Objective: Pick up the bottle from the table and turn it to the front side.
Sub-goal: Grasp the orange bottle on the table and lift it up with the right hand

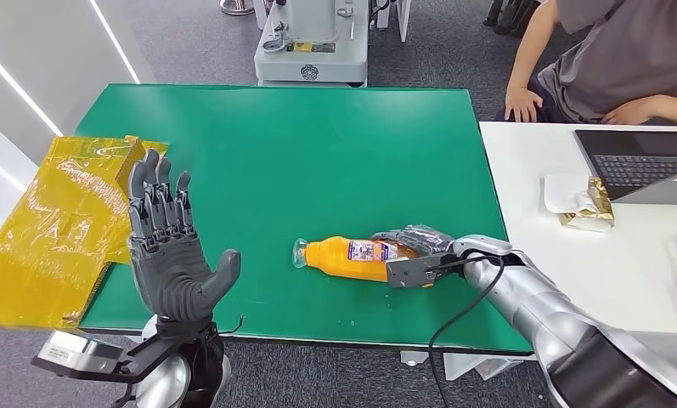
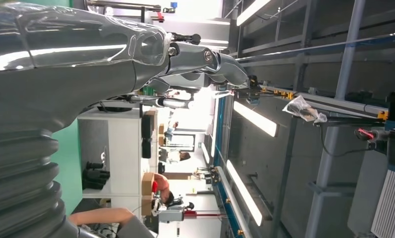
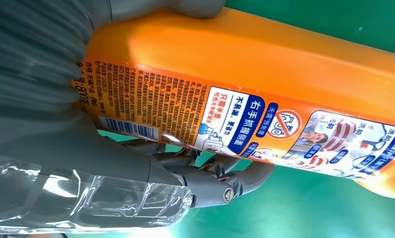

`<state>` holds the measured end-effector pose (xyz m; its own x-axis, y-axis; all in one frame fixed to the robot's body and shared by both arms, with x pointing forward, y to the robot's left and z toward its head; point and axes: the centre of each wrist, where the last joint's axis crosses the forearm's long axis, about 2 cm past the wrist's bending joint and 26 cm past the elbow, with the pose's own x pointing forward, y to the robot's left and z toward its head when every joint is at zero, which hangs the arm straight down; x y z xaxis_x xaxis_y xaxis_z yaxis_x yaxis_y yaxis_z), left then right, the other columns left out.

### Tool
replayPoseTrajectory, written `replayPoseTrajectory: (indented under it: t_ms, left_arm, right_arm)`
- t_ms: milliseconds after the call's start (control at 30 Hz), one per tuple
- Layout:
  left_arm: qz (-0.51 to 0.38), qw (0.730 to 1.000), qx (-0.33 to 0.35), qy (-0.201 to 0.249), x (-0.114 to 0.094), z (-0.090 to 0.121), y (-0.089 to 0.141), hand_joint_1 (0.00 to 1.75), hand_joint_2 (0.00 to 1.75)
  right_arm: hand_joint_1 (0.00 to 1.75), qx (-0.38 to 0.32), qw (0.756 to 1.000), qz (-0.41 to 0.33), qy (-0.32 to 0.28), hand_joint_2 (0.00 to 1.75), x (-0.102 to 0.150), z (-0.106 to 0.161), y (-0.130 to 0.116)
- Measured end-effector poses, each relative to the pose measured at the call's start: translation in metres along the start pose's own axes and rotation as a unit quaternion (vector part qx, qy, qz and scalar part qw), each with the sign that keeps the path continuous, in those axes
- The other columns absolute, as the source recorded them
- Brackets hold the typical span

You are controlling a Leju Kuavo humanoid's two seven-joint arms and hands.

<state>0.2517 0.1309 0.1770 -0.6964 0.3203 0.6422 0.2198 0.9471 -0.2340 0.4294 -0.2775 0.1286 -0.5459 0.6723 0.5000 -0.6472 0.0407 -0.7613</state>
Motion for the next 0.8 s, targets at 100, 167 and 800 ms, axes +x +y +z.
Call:
replayPoseTrajectory:
  t_ms: [100,167,800]
  left_arm:
    - [-0.002,1.000,0.000,0.000,0.000,0.000,0.000,0.00,1.75]
    - [-0.006,1.000,0.000,-0.001,0.000,0.000,0.001,0.00,1.75]
    - [-0.020,1.000,-0.013,-0.014,-0.013,-0.027,0.004,0.00,1.75]
  right_arm:
    - [1.75,-0.022,1.000,0.006,0.004,1.75,0.001,-0.002,0.003]
    - [1.75,-0.051,0.999,0.013,0.007,1.75,0.003,-0.004,0.006]
    - [1.75,-0.488,0.873,0.016,-0.013,1.75,0.029,-0.015,0.031]
